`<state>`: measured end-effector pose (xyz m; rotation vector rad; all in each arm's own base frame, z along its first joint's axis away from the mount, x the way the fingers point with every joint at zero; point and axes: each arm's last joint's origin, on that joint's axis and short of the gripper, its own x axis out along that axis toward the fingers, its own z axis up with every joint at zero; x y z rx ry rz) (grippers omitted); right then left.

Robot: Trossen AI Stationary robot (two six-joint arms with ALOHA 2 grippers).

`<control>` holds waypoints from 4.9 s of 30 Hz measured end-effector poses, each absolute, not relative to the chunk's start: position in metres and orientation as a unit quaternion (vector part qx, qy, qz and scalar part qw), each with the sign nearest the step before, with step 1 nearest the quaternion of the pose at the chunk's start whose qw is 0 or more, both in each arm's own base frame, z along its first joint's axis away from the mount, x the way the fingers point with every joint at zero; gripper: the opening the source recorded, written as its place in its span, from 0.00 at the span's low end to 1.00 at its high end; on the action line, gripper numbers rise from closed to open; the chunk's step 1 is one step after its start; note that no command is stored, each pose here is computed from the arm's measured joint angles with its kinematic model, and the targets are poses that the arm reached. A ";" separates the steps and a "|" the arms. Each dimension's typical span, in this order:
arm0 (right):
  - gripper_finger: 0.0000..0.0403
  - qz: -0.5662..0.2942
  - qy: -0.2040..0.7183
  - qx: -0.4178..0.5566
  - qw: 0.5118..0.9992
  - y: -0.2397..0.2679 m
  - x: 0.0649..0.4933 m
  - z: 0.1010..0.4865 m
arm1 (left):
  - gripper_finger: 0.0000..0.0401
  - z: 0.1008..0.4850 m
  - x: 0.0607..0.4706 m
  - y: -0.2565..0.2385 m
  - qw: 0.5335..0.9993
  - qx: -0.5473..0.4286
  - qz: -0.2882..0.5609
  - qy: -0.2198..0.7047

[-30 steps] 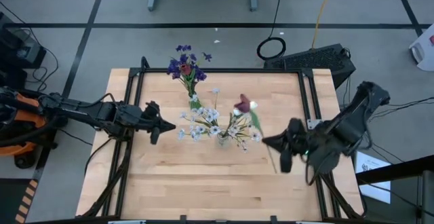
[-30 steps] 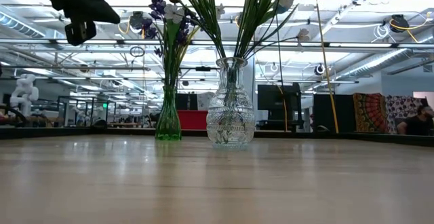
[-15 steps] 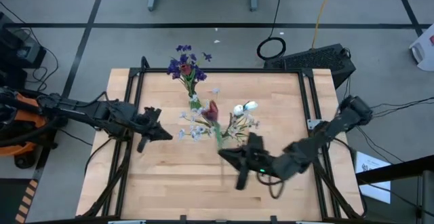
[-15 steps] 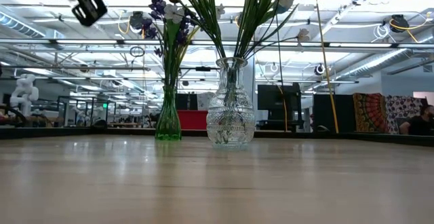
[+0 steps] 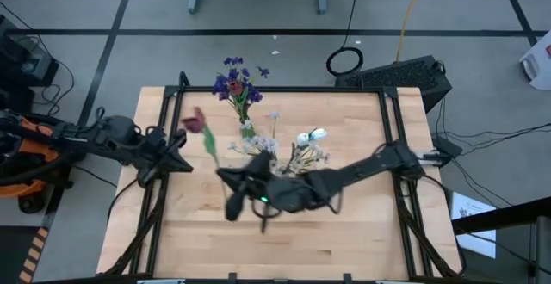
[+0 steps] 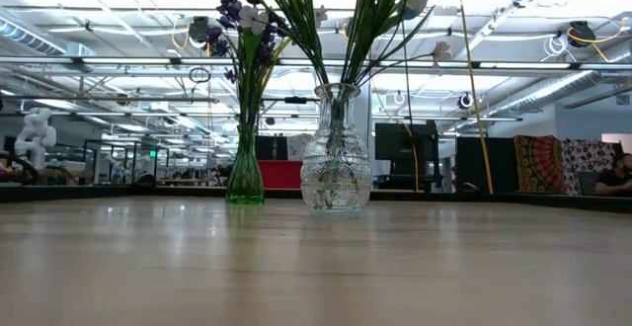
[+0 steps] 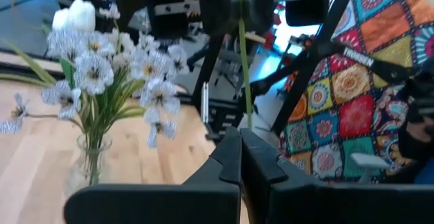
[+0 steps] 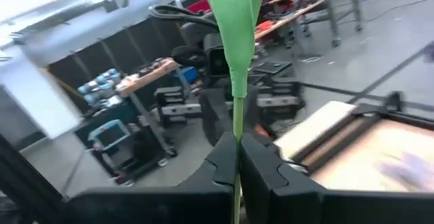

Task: Sort flowers into vase by color
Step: Put the red flower into the green vase

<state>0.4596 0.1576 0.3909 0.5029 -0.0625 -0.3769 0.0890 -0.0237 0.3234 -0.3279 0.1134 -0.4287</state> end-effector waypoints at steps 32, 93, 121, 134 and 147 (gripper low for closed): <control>0.00 -0.169 -0.004 0.244 0.955 0.088 0.517 0.373 | 0.33 0.324 0.123 -0.026 0.976 -0.163 -0.139 0.044; 0.00 -0.406 0.175 0.268 0.856 0.077 0.207 0.382 | 0.01 0.273 0.184 0.082 0.971 -0.016 0.232 0.050; 0.00 -0.381 0.163 0.264 0.871 0.073 0.202 0.376 | 0.02 0.220 0.216 0.096 0.950 -0.094 0.241 0.175; 0.00 -0.385 0.161 0.263 0.870 0.072 0.202 0.376 | 0.41 0.218 0.212 0.093 0.948 -0.128 0.218 0.194; 0.00 -0.388 0.159 0.260 0.870 0.071 0.202 0.376 | 0.48 0.262 0.186 0.081 0.947 -0.104 0.213 0.219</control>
